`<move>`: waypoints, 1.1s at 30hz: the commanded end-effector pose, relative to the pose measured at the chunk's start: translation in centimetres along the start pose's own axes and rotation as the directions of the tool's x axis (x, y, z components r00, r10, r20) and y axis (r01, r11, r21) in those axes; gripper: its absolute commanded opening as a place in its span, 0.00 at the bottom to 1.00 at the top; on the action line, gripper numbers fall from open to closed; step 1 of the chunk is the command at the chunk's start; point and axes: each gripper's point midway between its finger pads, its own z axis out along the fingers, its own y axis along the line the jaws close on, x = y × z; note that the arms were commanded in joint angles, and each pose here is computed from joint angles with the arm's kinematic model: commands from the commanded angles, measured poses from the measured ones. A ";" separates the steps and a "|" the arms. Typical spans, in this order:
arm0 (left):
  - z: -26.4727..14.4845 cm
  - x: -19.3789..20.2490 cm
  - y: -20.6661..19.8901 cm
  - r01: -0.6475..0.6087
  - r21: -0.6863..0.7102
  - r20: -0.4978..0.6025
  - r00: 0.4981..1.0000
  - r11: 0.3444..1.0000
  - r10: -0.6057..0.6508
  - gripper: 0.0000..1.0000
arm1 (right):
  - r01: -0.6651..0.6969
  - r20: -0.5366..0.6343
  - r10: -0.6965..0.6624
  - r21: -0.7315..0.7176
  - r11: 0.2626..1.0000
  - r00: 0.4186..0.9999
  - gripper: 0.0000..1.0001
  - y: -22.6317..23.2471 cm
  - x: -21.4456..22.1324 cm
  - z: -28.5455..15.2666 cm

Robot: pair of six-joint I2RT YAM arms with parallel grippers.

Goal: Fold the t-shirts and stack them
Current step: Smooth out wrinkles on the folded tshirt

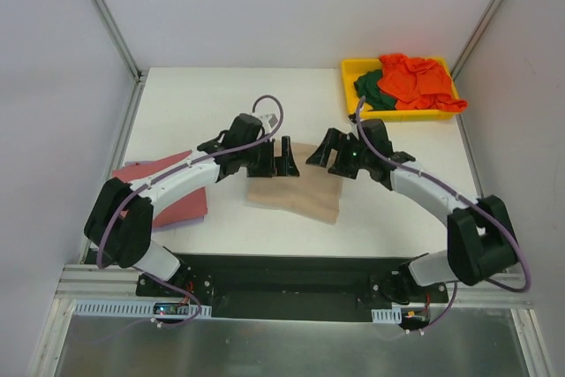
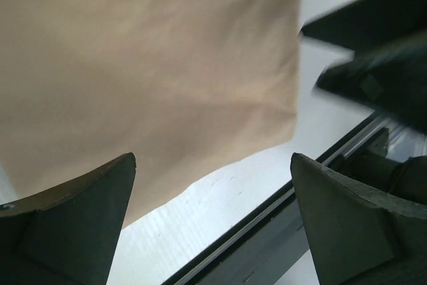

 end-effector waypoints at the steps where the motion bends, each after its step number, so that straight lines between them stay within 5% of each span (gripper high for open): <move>1: 1.7 4.3 2.6 0.081 -0.025 -0.114 0.990 0.996 -0.083 0.99 | -0.037 0.118 0.043 -0.049 0.998 0.992 0.96 0.8 -6.3 3.0; 8: 1.6 9.6 5.9 0.129 -0.104 -0.188 0.971 0.986 -0.147 0.99 | -0.165 0.111 0.154 0.105 0.981 0.982 0.96 -6.1 -8.5 8.4; 14: 0.9 10.8 6.1 0.117 -0.112 -0.183 0.974 0.987 -0.136 0.99 | -0.126 0.106 0.118 0.071 0.989 0.987 0.96 -5.2 -9.1 8.2; 20: -2.3 7.5 2.6 0.010 -0.015 -0.030 0.999 1.000 -0.011 0.99 | -0.011 0.153 0.014 -0.020 1.000 0.988 0.96 -0.9 -10.2 2.9; 27: -6.3 2.3 6.6 0.057 -0.269 0.257 0.966 0.961 0.014 0.99 | -0.028 0.275 -0.016 0.155 0.987 0.961 0.96 -5.7 -6.6 -5.5; 33: -3.2 0.1 9.9 0.128 -0.320 0.172 0.982 0.939 -0.075 0.98 | -0.059 0.250 0.048 0.037 0.998 0.967 0.96 -6.5 -2.1 -7.9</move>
